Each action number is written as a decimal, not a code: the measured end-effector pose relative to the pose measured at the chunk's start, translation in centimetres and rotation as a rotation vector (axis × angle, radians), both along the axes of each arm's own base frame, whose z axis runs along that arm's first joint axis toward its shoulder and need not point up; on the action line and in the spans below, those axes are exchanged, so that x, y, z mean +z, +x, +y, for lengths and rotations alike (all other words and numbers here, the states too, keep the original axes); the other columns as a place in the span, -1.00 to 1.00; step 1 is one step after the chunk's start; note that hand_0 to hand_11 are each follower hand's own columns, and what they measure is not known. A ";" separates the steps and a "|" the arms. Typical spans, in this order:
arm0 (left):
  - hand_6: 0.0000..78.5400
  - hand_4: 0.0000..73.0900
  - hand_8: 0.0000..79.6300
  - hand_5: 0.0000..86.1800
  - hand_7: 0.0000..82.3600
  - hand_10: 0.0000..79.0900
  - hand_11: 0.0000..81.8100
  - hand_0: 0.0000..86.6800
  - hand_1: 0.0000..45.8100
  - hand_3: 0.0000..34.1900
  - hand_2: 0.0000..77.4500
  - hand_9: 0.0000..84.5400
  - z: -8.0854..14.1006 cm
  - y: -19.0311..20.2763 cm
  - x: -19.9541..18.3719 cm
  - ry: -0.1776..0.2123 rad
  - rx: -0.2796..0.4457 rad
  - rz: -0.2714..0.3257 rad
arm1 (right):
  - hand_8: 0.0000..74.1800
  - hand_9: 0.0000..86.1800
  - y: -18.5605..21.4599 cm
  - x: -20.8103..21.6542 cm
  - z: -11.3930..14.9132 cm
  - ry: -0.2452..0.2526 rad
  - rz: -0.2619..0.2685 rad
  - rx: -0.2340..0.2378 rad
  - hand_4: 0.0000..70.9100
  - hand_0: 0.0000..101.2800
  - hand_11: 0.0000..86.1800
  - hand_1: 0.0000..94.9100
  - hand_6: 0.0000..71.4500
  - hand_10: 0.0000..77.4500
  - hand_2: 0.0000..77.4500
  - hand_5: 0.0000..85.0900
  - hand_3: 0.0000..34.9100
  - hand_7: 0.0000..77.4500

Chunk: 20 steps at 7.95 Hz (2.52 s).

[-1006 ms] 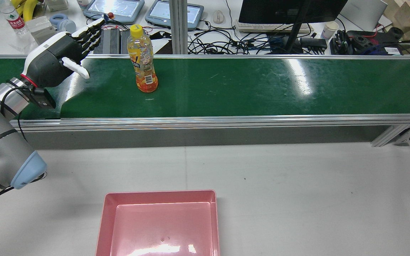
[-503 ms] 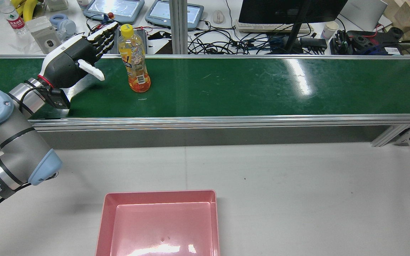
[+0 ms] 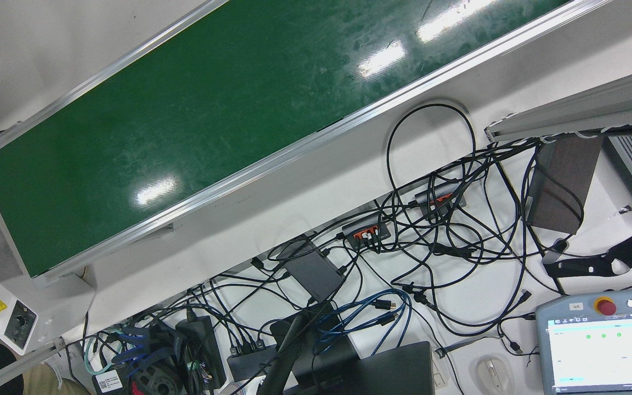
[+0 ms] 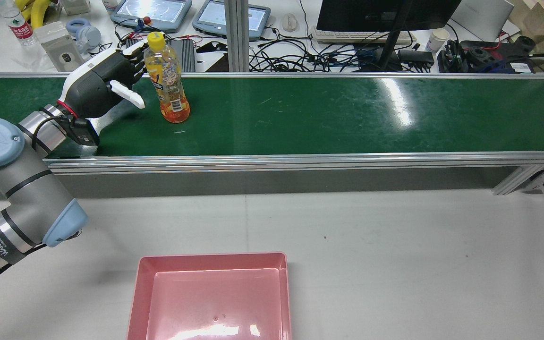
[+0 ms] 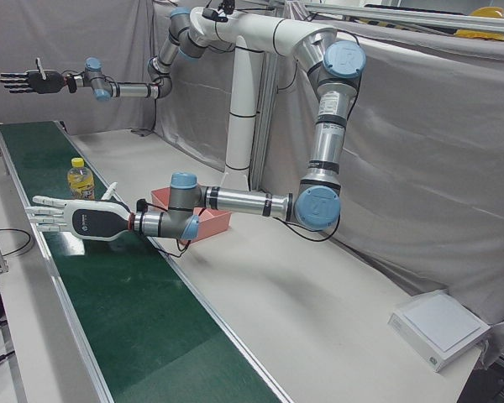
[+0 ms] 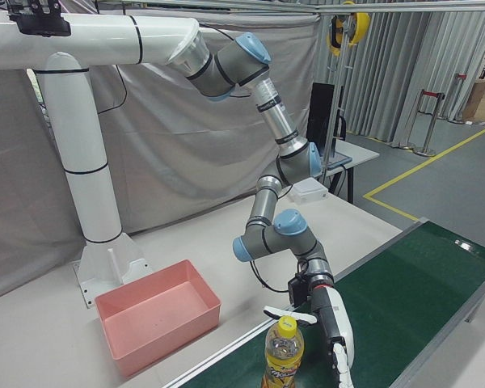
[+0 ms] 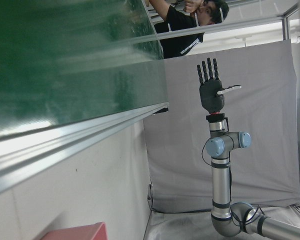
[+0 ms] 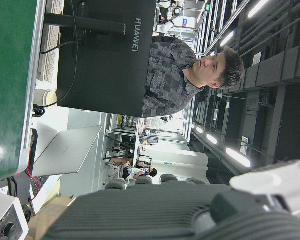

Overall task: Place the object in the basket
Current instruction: 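Reach the left hand forward around the orange-labelled bottle on the belt, then close the left hand fingers around the bottle, then lift the bottle off the belt and carry it toward the pink basket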

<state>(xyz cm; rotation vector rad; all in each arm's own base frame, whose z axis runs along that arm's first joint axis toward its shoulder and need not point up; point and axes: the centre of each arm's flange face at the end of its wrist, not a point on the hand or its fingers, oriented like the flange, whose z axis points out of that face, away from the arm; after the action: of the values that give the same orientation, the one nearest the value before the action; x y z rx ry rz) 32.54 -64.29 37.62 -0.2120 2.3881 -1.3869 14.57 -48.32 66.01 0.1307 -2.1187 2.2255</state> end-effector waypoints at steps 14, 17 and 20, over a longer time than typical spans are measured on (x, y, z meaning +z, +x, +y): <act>0.53 0.34 0.63 0.33 0.55 0.54 0.32 0.47 -0.81 -1.00 0.21 0.42 2.8 0.8 -9.2 0.036 0.147 0.149 | -1.00 -1.00 0.0 -0.1 0.0 0.002 0.000 0.000 -1.00 -0.99 -1.00 -1.00 -1.00 -1.00 -0.99 -1.00 -1.00 -0.99; 0.53 0.34 0.63 0.35 0.55 0.54 0.36 0.35 -0.83 -1.00 0.30 0.42 5.2 0.2 -11.9 0.089 0.187 0.165 | -1.00 -1.00 0.0 -0.1 0.0 0.003 0.000 0.000 -1.00 -0.99 -1.00 -1.00 -1.00 -1.00 -0.99 -1.00 -1.00 -0.99; 0.53 0.25 0.66 0.39 0.56 0.54 0.36 0.32 -0.83 -1.00 0.30 0.42 10.4 2.4 -11.8 0.121 0.274 0.174 | -1.00 -1.00 0.0 -0.1 0.0 0.002 0.000 0.000 -1.00 -0.99 -1.00 -1.00 -1.00 -1.00 -0.99 -1.00 -1.00 -0.99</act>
<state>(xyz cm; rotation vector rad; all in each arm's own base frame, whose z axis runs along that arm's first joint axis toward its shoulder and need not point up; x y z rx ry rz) 34.97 -53.91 25.77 -0.6252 2.4583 -1.1354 14.57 -48.33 65.93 0.1308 -2.1205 2.2238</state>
